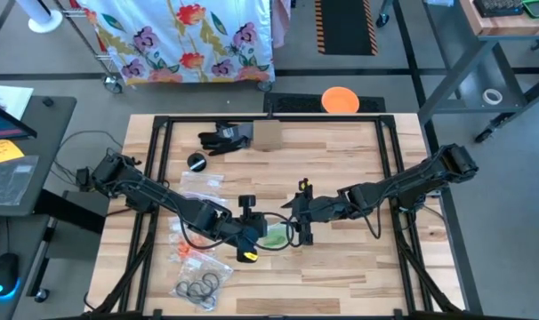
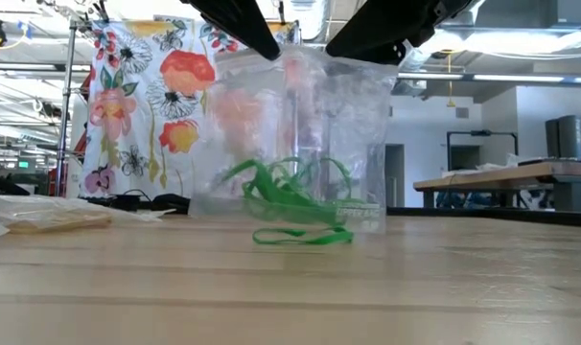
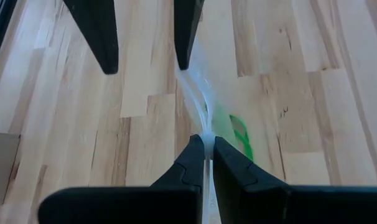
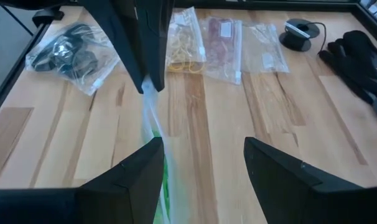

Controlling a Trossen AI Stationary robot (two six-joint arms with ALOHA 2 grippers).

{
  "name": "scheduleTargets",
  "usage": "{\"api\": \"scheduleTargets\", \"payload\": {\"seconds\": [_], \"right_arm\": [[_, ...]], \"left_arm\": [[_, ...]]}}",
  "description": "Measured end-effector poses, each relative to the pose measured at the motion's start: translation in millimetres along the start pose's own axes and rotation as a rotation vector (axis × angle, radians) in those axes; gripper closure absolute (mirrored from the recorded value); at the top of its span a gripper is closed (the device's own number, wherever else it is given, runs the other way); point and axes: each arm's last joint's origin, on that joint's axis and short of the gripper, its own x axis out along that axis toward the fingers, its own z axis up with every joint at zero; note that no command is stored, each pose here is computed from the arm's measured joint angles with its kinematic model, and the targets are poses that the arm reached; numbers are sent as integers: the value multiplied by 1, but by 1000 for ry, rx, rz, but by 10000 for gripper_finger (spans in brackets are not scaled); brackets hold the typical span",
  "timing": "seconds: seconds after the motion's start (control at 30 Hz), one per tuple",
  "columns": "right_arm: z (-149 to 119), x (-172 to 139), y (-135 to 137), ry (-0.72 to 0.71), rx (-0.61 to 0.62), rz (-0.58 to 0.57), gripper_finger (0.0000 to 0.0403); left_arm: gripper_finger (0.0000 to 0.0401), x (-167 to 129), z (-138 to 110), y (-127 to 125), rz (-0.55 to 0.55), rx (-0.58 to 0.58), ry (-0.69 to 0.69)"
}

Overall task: Sort rubber bands
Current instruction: Open the transparent zip bag

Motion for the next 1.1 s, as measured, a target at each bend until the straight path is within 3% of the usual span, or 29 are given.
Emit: {"api": "scheduleTargets", "payload": {"seconds": [0.33, 0.63, 0.83, 1.03, 1.1], "right_arm": [[-10, 14, 4, 46, -17, -1, 187], [-4, 17, 8, -8, -19, 33, 187], [0, 18, 0, -11, -20, -54, 187], [2, 17, 10, -27, -20, 103, 187], [2, 16, 12, -35, -31, 106, 187]], "left_arm": [[396, 1, 4, 2, 2, -7, -36], [396, 4, 7, 8, 15, -25, -48], [396, 4, 8, 8, -4, -8, -61], [396, 5, 9, 8, -7, -9, -65], [396, 5, 9, 8, -6, -10, -64]]}}
